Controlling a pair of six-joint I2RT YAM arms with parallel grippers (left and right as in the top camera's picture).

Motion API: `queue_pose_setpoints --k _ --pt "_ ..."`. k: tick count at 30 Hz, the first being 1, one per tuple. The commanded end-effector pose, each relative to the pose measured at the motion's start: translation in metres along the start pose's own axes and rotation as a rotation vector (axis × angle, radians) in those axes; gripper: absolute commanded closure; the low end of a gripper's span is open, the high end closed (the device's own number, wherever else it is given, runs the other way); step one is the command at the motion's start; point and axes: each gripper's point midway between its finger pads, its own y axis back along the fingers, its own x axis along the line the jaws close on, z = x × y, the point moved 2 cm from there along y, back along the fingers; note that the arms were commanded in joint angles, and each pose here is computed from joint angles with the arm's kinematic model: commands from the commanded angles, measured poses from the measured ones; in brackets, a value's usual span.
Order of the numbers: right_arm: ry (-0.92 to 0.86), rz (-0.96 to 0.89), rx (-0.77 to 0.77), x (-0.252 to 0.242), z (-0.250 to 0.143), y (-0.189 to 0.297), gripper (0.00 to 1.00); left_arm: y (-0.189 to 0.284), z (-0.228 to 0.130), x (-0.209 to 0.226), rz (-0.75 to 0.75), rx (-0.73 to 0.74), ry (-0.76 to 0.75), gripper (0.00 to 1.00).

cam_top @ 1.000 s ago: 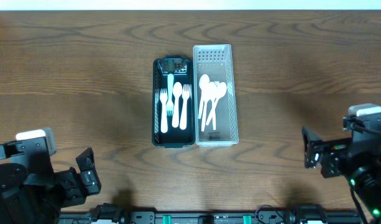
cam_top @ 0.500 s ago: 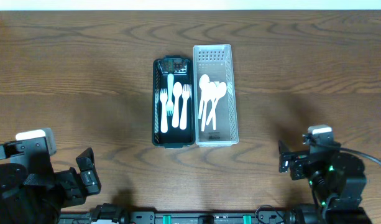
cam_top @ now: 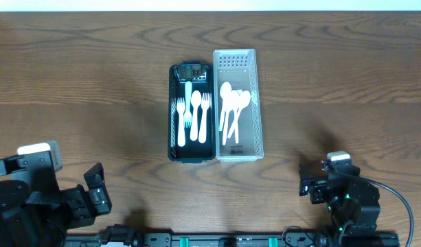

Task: Pack container

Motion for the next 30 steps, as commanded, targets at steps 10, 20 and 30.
queue_pose_setpoints --k 10,20,30 --pt "-0.004 -0.011 -0.057 -0.0022 -0.005 -0.0087 0.01 0.0012 0.0011 0.0023 0.015 -0.003 -0.01 0.02" --pt "-0.003 -0.011 -0.066 -0.0022 -0.0037 -0.0079 0.01 0.0012 0.0011 0.0023 0.015 -0.004 -0.01 0.02" --pt "-0.003 -0.011 -0.066 -0.0022 -0.0037 -0.0079 0.01 0.0012 0.0011 0.0023 0.015 -0.003 -0.01 0.02"
